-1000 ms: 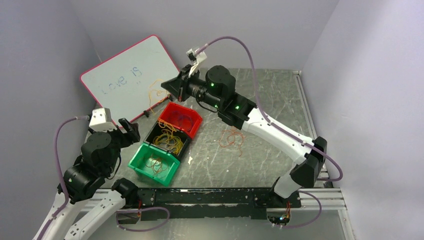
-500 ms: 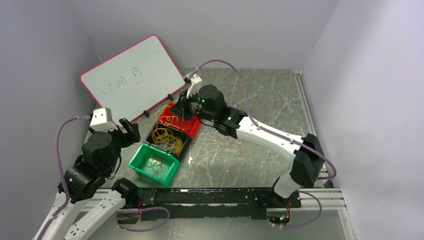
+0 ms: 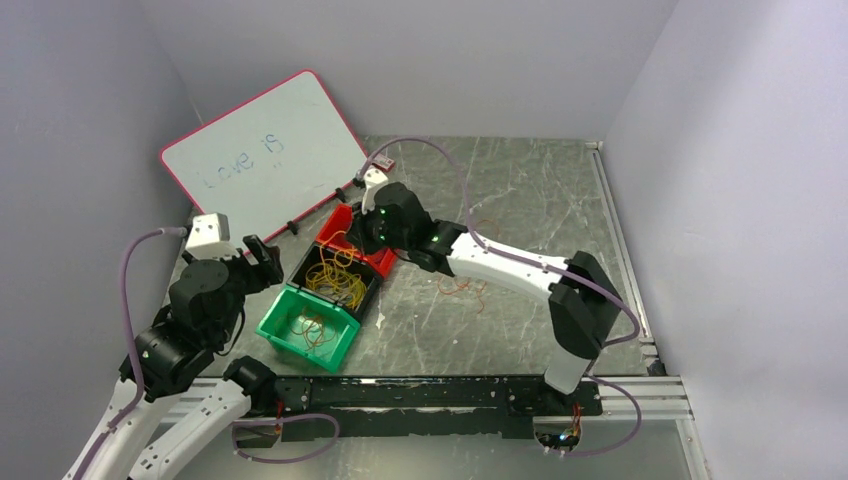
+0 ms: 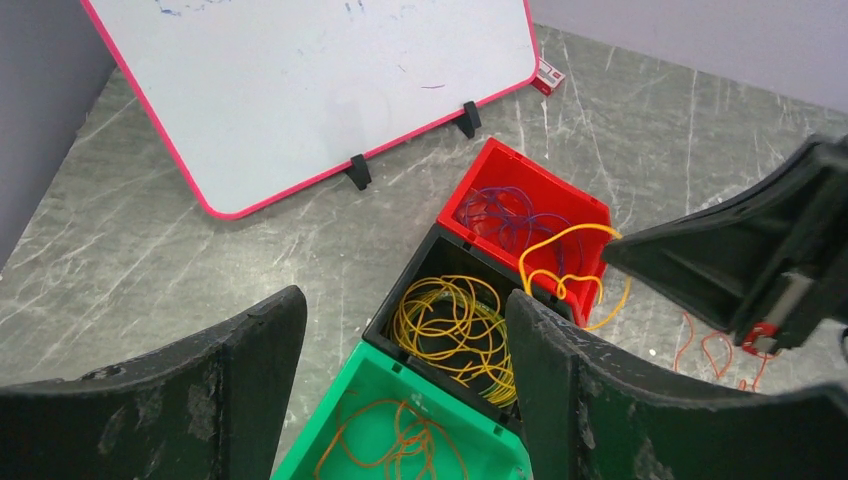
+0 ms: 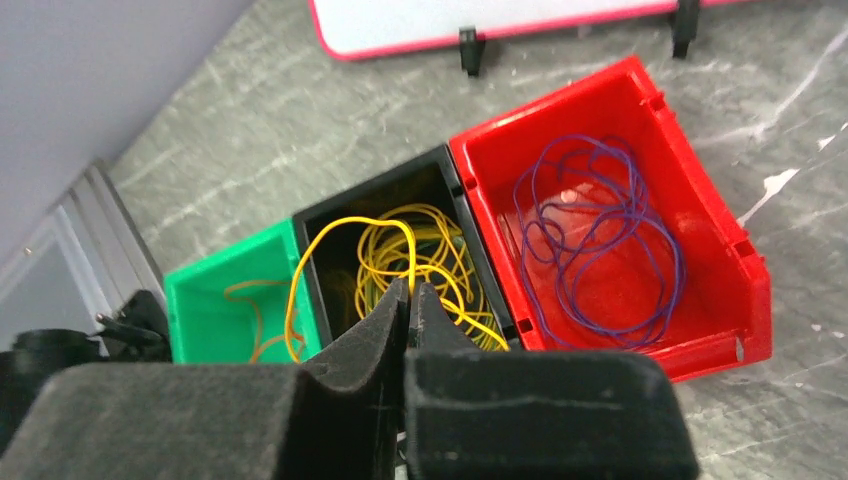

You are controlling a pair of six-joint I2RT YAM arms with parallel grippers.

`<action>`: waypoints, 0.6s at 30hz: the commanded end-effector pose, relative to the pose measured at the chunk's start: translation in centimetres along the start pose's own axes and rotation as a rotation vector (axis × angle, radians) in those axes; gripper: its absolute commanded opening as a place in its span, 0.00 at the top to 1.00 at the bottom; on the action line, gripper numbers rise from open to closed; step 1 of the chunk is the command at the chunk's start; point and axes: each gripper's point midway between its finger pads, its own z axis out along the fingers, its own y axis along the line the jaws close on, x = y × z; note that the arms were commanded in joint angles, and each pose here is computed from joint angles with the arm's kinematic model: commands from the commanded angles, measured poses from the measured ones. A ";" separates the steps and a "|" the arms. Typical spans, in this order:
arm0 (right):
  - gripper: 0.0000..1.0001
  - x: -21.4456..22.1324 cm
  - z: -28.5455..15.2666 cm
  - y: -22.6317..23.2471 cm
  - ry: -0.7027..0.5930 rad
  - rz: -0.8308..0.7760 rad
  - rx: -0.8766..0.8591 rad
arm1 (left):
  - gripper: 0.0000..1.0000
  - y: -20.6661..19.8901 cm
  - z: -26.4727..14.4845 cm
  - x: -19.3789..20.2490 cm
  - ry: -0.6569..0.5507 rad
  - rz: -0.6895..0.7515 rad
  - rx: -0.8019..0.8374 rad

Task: Untangle the cables

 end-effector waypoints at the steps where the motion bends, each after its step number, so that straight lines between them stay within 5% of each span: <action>1: 1.00 2.1 1.2 0.2 0.064 -0.037 -0.026 | 0.23 -0.5 0.3 -0.2 -0.009 0.009 0.019; 18: 0.92 10.3 6.2 -0.5 0.284 -0.073 -0.071 | 0.23 -0.6 0.5 0.1 0.003 0.019 0.023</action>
